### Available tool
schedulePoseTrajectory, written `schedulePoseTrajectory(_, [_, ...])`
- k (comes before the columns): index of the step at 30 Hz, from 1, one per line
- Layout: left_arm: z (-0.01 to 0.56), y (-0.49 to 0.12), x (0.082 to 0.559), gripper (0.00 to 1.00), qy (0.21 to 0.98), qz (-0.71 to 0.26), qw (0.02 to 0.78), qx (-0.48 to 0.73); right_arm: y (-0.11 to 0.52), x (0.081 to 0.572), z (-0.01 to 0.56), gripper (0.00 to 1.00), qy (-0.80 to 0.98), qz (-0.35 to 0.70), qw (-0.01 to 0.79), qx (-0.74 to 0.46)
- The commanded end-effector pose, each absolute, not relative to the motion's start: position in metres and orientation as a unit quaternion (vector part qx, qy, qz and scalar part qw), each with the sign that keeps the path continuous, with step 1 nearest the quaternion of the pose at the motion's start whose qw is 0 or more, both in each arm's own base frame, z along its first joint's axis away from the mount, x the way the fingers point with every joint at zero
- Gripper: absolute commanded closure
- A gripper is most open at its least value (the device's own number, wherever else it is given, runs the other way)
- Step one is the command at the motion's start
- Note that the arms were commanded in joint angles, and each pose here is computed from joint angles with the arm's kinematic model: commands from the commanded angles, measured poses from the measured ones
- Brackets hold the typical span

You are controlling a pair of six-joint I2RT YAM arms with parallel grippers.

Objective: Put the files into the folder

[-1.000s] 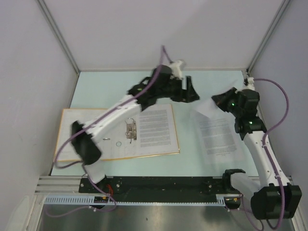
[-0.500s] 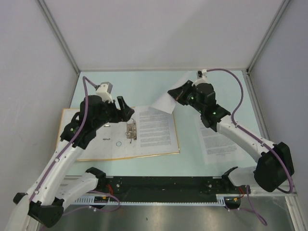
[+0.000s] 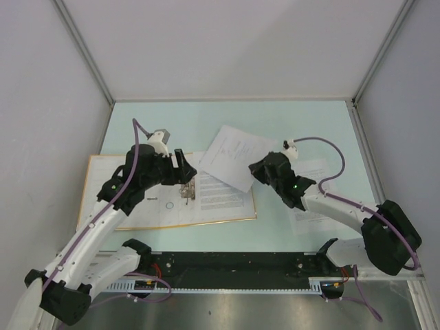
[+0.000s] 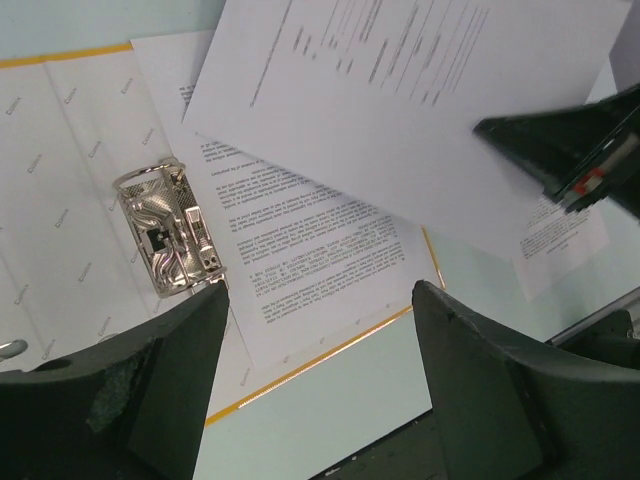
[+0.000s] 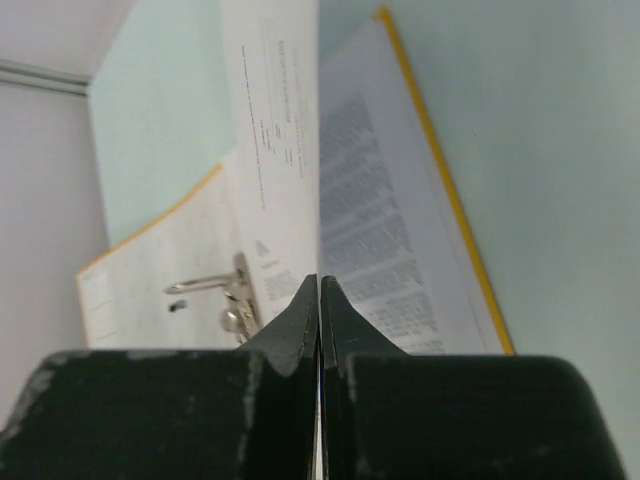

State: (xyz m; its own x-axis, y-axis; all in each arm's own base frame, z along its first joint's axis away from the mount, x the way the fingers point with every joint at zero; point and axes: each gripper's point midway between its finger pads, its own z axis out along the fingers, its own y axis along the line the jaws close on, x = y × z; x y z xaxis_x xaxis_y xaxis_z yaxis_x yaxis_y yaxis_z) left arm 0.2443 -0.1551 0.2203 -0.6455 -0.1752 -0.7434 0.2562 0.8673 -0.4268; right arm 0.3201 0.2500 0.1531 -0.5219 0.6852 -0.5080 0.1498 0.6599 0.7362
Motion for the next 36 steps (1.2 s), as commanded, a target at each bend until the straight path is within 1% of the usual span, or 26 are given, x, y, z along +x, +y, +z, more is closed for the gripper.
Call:
schedulePoseTrajectory(1, [0.221, -0.161, 0.252, 0.21, 0.862, -0.274, 0.426, 0.015, 0.246, 0.310, 0.135, 1.00, 0.774, 0.300, 0.429, 0.356])
schedulePoseTrajectory(5, [0.205, -0.151, 0.258, 0.21, 0.881, -0.236, 0.410, -0.006, 0.249, 0.285, 0.103, 1.00, 0.778, 0.260, 0.413, 0.397])
schedulePoseTrajectory(7, [0.200, -0.145, 0.260, 0.21, 0.888, -0.215, 0.407, -0.014, 0.258, 0.273, 0.097, 1.00, 0.767, 0.262, 0.417, 0.412])
schedulePoseTrajectory(10, [0.201, -0.143, 0.262, 0.21, 0.887, -0.210, 0.411, -0.018, 0.262, 0.263, 0.087, 1.00, 0.758, 0.251, 0.428, 0.422])
schedulePoseTrajectory(12, [0.203, -0.144, 0.263, 0.21, 0.884, -0.214, 0.415, -0.019, 0.271, 0.262, 0.087, 1.00, 0.753, 0.266, 0.426, 0.426])
schedulePoseTrajectory(14, [0.203, -0.144, 0.264, 0.21, 0.884, -0.214, 0.414, -0.020, 0.281, 0.259, 0.084, 0.92, 0.755, 0.279, 0.414, 0.426])
schedulePoseTrajectory(15, [0.204, -0.144, 0.266, 0.21, 0.884, -0.214, 0.415, -0.021, 0.285, 0.255, 0.084, 0.85, 0.760, 0.282, 0.410, 0.419])
schedulePoseTrajectory(16, [0.204, -0.145, 0.266, 0.21, 0.885, -0.213, 0.413, -0.020, 0.290, 0.247, 0.083, 0.64, 0.769, 0.284, 0.403, 0.408])
schedulePoseTrajectory(17, [0.201, -0.145, 0.267, 0.20, 0.889, -0.210, 0.407, -0.019, 0.295, 0.237, 0.085, 0.51, 0.783, 0.289, 0.387, 0.392])
schedulePoseTrajectory(18, [0.202, -0.146, 0.269, 0.21, 0.890, -0.209, 0.405, -0.017, 0.299, 0.228, 0.085, 0.42, 0.807, 0.282, 0.385, 0.348])
schedulePoseTrajectory(19, [0.201, -0.146, 0.271, 0.21, 0.891, -0.206, 0.405, -0.017, 0.309, 0.212, 0.086, 0.29, 0.828, 0.286, 0.376, 0.301])
schedulePoseTrajectory(20, [0.202, -0.146, 0.272, 0.20, 0.891, -0.204, 0.406, -0.016, 0.319, 0.197, 0.087, 0.25, 0.847, 0.293, 0.365, 0.253])
schedulePoseTrajectory(21, [0.200, -0.146, 0.275, 0.20, 0.891, -0.203, 0.406, -0.015, 0.322, 0.184, 0.088, 0.21, 0.866, 0.281, 0.376, 0.174])
schedulePoseTrajectory(22, [0.200, -0.146, 0.276, 0.20, 0.890, -0.202, 0.408, -0.014, 0.328, 0.172, 0.087, 0.14, 0.877, 0.279, 0.371, 0.123])
schedulePoseTrajectory(23, [0.200, -0.147, 0.279, 0.20, 0.890, -0.202, 0.409, -0.014, 0.340, 0.149, 0.081, 0.14, 0.894, 0.293, 0.334, 0.050])
schedulePoseTrajectory(25, [0.199, -0.149, 0.283, 0.20, 0.891, -0.202, 0.406, -0.009, 0.336, 0.130, 0.064, 0.06, 0.909, 0.264, 0.314, -0.073])
schedulePoseTrajectory(26, [0.202, -0.151, 0.286, 0.20, 0.890, -0.204, 0.408, -0.007, 0.338, 0.108, 0.054, 0.06, 0.916, 0.272, 0.264, -0.133])
schedulePoseTrajectory(27, [0.199, -0.152, 0.288, 0.20, 0.893, -0.203, 0.402, -0.005, 0.334, 0.100, 0.051, 0.07, 0.915, 0.265, 0.257, -0.162])
schedulePoseTrajectory(28, [0.199, -0.153, 0.289, 0.20, 0.893, -0.205, 0.401, 0.001, 0.328, 0.093, 0.051, 0.05, 0.908, 0.254, 0.263, -0.207])
schedulePoseTrajectory(29, [0.199, -0.155, 0.289, 0.21, 0.895, -0.207, 0.396, 0.005, 0.329, 0.069, 0.048, 0.02, 0.898, 0.276, 0.230, -0.253])
schedulePoseTrajectory(30, [0.203, -0.158, 0.290, 0.21, 0.893, -0.211, 0.397, 0.010, 0.330, 0.061, 0.051, 0.00, 0.890, 0.289, 0.217, -0.278])
schedulePoseTrajectory(32, [0.204, -0.166, 0.290, 0.22, 0.891, -0.230, 0.391, 0.020, 0.324, 0.054, 0.059, 0.00, 0.877, 0.293, 0.221, -0.310])
schedulePoseTrajectory(35, [0.200, -0.186, 0.287, 0.27, 0.886, -0.273, 0.371, 0.041, 0.311, 0.070, 0.085, 0.00, 0.870, 0.308, 0.252, -0.292])
schedulePoseTrajectory(36, [0.199, -0.191, 0.286, 0.27, 0.886, -0.277, 0.370, 0.044, 0.305, 0.095, 0.094, 0.01, 0.876, 0.313, 0.265, -0.255])
